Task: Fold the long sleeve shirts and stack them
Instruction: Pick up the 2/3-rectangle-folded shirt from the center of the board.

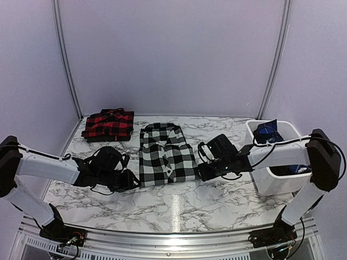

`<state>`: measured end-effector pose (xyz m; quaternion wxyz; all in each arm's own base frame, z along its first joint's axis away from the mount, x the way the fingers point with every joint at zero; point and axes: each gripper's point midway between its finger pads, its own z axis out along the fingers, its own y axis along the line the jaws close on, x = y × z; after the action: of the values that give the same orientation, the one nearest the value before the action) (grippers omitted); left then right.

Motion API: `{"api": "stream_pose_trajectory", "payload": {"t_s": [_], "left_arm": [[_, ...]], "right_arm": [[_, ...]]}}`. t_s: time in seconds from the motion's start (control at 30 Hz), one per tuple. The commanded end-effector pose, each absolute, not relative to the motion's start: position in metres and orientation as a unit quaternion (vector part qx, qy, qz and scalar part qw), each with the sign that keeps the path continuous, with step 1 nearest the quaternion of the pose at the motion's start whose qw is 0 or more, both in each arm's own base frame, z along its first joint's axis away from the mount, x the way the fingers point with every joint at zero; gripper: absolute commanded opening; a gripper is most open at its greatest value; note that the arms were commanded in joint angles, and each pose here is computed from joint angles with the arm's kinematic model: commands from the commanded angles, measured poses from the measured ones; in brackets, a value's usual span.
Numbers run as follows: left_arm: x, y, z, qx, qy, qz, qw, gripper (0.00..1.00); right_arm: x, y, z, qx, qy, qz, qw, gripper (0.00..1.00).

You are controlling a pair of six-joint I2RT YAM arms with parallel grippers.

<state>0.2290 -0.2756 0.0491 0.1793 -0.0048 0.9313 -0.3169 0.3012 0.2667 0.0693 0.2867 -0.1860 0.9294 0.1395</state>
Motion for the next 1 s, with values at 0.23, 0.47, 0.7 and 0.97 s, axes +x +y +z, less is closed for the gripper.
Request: {"api": "stream_pose_trajectory", "payload": {"t_s": [0.23,0.47,0.7,0.97], "left_arm": [[0.239,-0.265,0.038,0.058,0.943,-0.220,0.243,0.31],[0.240,-0.269,0.032,0.083,0.944,-0.202,0.247,0.31],[0.237,-0.280,0.027,0.122,0.943,-0.187,0.247,0.31],[0.241,-0.283,0.018,0.140,0.946,-0.159,0.245,0.29]], "right_arm": [[0.280,0.275,0.049,-0.241,0.910,0.138,0.308,0.45],[0.283,0.279,0.036,-0.267,0.907,0.117,0.304,0.43],[0.288,0.281,0.030,-0.285,0.904,0.102,0.301,0.39],[0.290,0.283,0.025,-0.298,0.902,0.094,0.297,0.34]]}}
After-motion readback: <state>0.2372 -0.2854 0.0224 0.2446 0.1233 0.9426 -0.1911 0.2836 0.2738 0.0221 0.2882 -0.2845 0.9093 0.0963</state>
